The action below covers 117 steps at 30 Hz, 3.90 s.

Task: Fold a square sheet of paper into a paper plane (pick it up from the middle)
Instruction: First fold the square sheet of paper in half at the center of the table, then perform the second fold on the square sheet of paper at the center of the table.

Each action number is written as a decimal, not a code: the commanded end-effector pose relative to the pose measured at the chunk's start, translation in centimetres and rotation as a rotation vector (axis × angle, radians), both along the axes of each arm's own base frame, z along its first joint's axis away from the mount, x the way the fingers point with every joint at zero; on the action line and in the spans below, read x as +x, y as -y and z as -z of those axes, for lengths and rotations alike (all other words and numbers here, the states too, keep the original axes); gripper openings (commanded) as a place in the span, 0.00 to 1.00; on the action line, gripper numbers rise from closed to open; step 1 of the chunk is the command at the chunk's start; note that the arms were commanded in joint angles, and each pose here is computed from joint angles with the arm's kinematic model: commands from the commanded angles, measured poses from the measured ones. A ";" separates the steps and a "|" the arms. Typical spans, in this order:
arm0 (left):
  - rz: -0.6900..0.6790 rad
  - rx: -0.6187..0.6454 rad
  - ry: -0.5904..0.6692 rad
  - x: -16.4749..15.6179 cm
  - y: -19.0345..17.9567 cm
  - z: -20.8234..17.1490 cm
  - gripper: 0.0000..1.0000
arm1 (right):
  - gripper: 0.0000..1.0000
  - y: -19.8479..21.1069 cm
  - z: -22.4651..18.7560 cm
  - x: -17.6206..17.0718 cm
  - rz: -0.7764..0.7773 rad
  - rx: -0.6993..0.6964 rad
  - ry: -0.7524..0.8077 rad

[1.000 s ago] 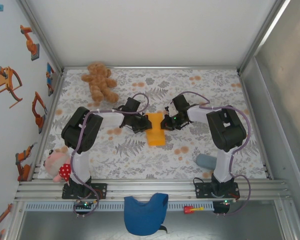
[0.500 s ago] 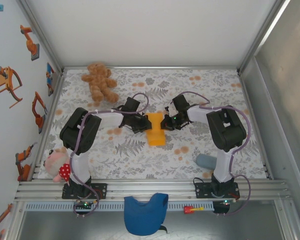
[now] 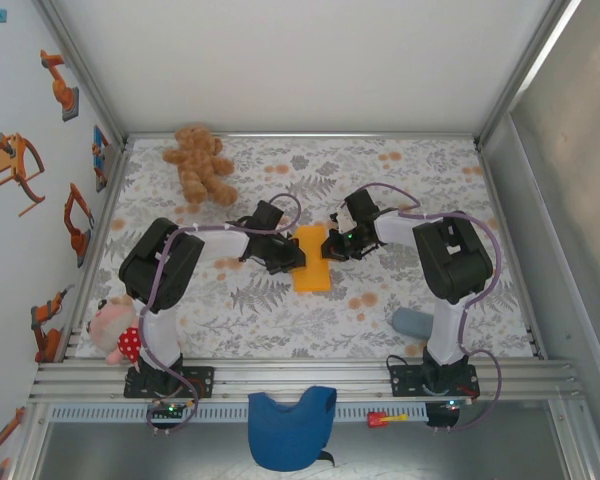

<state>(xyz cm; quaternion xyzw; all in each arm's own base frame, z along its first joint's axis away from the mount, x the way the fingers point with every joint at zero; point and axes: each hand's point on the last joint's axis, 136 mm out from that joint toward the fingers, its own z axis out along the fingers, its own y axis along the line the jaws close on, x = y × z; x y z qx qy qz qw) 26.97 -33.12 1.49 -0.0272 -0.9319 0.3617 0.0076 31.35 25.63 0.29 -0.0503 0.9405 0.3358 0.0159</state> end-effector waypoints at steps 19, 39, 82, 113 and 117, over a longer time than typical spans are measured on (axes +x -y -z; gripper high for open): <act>-0.095 0.043 0.013 -0.4 -4.6 -2.5 0.06 | 0.04 8.7 10.3 -7.6 0.039 -0.474 -0.256; -0.013 0.105 -0.135 -4.4 -3.3 2.9 0.05 | 0.03 8.7 10.2 -7.3 0.043 -0.478 -0.244; 0.067 0.175 -0.072 -8.3 -5.8 0.3 0.06 | 0.04 7.4 8.4 -5.3 0.076 -0.427 -0.199; -0.224 0.114 0.133 6.3 -2.2 -2.1 0.17 | 0.52 4.6 -6.5 -3.9 0.336 -0.050 0.086; -0.225 0.111 0.117 6.5 -1.8 -1.3 0.17 | 0.50 4.0 -6.0 -4.4 0.330 -0.032 0.064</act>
